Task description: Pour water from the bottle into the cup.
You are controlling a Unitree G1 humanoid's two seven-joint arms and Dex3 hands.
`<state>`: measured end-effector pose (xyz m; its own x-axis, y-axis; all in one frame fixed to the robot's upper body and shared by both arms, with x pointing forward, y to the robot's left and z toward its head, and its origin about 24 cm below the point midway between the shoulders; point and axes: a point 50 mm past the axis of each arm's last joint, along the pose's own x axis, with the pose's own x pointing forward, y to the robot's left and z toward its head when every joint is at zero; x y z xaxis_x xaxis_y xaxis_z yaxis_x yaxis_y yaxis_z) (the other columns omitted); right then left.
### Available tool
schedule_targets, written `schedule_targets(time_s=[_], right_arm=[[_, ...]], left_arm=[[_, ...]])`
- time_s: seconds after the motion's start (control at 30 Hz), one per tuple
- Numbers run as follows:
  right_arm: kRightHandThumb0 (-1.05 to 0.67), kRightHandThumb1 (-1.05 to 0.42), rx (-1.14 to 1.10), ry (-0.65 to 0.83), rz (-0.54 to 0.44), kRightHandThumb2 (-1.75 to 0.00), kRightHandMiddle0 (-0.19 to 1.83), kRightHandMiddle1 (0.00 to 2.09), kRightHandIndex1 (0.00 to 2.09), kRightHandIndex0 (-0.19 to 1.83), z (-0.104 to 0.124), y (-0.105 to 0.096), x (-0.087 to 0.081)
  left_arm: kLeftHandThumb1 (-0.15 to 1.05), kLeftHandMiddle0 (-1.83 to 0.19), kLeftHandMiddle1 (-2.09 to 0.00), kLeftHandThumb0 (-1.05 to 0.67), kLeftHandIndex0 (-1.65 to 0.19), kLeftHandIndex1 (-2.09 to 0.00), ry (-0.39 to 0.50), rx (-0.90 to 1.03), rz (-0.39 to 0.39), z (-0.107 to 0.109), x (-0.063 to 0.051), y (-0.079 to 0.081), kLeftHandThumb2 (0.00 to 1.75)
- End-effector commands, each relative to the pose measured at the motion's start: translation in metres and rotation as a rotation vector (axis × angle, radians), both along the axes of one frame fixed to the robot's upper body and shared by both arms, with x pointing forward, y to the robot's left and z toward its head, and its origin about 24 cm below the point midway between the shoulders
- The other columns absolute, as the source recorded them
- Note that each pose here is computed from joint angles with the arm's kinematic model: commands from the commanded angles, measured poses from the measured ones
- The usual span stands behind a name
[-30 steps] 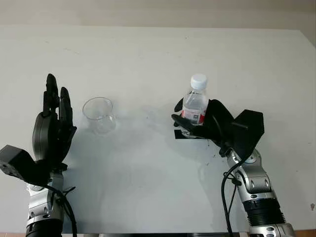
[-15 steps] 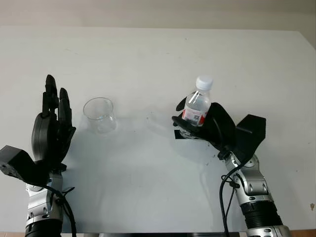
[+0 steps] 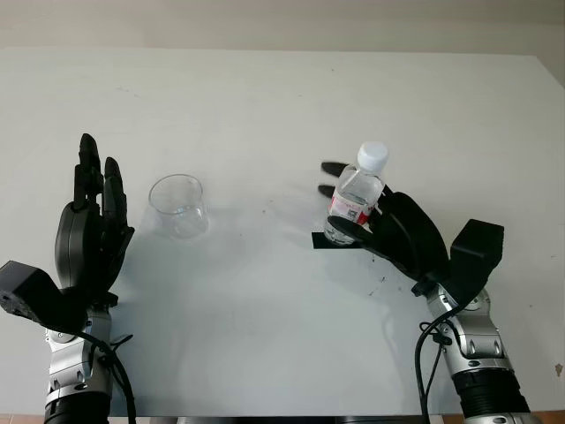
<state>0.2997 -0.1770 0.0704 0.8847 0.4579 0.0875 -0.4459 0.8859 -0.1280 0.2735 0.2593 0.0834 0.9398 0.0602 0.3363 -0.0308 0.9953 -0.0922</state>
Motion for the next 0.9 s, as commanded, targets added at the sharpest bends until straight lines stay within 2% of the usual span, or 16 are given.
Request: schedule_targets(time_s=[0.0,0.23,0.43,0.7,0.87], right_arm=[[-0.63,-0.95,-0.023,-0.005,-0.017,-0.05,-0.13,0.11,0.06,-0.07,-0.003,-0.006,-0.002],[-0.79,-0.94,-0.102,-0.087,-0.048,-0.05,-0.19,0.01,0.0,-0.19,-0.004,-0.006,-0.004],[-0.85,-0.94,-0.043,-0.157,-0.106,-0.06,-0.19,0.0,0.0,-0.19,0.0,-0.006,-0.004],[-0.82,-0.94,0.009,-0.318,-0.15,-0.05,-0.19,0.0,0.0,-0.19,0.022,-0.007,-0.015],[-0.82,-0.94,0.033,-0.332,-0.153,-0.05,-0.19,0.0,0.0,-0.19,0.027,-0.012,-0.018]], left_arm=[[1.05,0.19,0.0,-0.73,0.19,0.0,0.029,-0.006,0.008,-0.008,-0.003,0.001,0.58],[1.05,0.19,0.0,-0.73,0.19,0.0,0.026,-0.013,0.006,-0.008,-0.004,0.001,0.58],[1.05,0.19,0.0,-0.73,0.19,0.0,0.026,-0.012,0.005,-0.009,-0.003,0.001,0.57],[1.05,0.19,0.0,-0.74,0.19,0.0,0.03,-0.015,0.016,-0.009,-0.002,0.0,0.57],[1.05,0.19,0.0,-0.74,0.19,0.0,0.033,-0.016,0.009,-0.01,-0.002,0.0,0.58]])
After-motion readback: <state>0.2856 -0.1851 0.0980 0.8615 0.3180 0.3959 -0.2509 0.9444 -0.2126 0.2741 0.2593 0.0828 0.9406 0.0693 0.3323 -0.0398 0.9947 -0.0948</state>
